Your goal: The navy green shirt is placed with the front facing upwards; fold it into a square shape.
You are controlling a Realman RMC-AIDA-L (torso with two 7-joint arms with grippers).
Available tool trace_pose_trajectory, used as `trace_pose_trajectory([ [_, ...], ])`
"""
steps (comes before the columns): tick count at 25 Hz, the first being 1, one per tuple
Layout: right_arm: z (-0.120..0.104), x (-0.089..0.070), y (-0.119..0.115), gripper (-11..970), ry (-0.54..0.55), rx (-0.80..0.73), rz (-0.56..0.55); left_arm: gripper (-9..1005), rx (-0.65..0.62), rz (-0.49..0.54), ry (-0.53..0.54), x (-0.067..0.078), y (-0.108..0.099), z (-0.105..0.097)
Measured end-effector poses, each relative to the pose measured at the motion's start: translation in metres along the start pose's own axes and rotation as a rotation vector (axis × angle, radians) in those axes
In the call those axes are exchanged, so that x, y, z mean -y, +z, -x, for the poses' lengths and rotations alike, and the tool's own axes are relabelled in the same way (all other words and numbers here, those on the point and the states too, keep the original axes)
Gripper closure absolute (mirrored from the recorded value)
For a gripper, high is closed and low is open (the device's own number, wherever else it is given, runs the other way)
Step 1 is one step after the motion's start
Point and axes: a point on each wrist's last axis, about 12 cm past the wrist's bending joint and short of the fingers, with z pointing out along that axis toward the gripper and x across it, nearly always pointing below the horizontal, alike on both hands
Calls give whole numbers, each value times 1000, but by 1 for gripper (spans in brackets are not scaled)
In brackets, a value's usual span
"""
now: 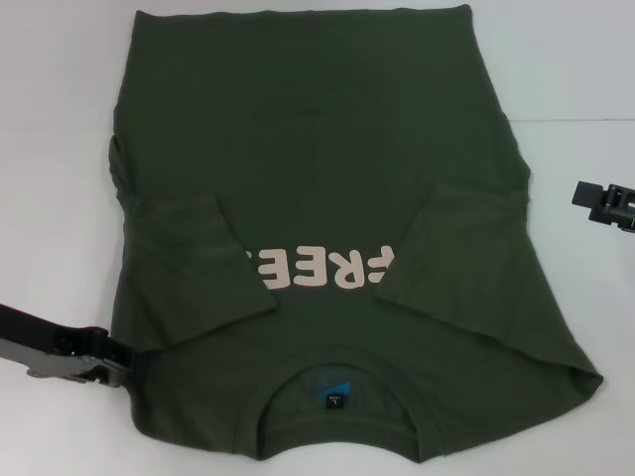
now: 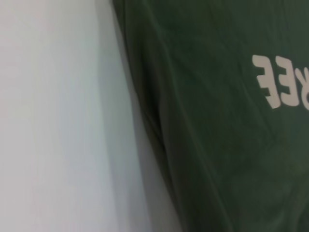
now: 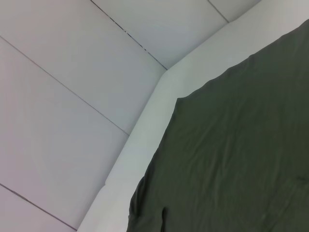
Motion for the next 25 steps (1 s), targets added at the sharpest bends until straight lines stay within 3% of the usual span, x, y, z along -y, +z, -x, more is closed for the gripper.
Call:
trace_pose_trajectory([
  [11,1,0,-1,40,-1,-2,2,841,10,6,-16,-1,-2,2],
  [17,11,0,-13,48,84,-90,-43,944,17,-4,-19,-2,-4,2],
  [21,31,0,-26,54,156,-254,-214,944,11,-19,-13,-1,-4,0],
  [25,52,-14,-33,59,162,-421,-351,944,6,-28,-6,-1,-4,-1],
])
